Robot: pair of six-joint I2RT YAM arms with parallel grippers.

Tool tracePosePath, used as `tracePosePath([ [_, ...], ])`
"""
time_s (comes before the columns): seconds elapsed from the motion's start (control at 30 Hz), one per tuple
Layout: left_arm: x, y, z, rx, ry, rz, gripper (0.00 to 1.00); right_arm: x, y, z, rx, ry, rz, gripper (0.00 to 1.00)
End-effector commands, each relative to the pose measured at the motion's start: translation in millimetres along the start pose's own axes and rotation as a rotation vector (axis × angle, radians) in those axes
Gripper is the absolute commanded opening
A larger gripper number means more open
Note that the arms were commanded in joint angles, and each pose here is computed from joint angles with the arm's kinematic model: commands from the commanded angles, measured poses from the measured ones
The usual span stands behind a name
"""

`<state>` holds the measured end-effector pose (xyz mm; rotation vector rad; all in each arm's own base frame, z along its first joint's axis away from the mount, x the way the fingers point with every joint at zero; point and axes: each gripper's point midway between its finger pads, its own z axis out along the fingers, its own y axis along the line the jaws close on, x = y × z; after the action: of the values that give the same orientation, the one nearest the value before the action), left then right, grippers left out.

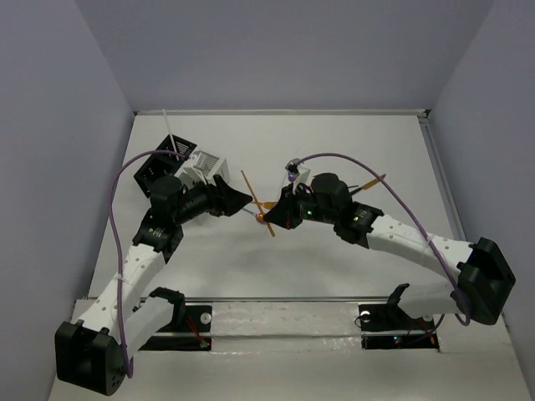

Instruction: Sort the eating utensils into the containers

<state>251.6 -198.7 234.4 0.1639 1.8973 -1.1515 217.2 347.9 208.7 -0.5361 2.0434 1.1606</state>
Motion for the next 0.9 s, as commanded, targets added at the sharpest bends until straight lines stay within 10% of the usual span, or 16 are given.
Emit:
tracePosePath([
  [0.0,-9.3,-7.0,0.3,0.026,-0.037,0.027,0.76,-49.4,61.2,8.0,-0.187,-0.168,-0.072,0.07],
  [0.3,-21.7,-11.2,-7.4,0.012,-0.109,0.064,0.58,-32.2,81.0,29.1,-0.234,-0.119,-0.07,0.07],
  [0.43,-27.7,-7.3,-10.2,-0.018,-0.132,0.076,0.06,-27.2,79.8,31.0,-0.223,-0.115,-0.064,0.07],
  [0.53,-30.6,-6.7,-12.7,-0.033,-0.146,0.087,0.06,-26.0,76.5,30.5,-0.21,-0.12,-0.06,0.09],
  [0.7,-38.9,-0.7,-15.3,-0.087,-0.175,0.1,0.06,-26.6,79.4,22.7,-0.22,-0.127,-0.063,0.56],
  [0.87,-64.0,9.6,-21.6,-0.196,-0.241,0.127,0.06,-20.6,65.6,-0.5,-0.156,-0.156,-0.091,0.72],
])
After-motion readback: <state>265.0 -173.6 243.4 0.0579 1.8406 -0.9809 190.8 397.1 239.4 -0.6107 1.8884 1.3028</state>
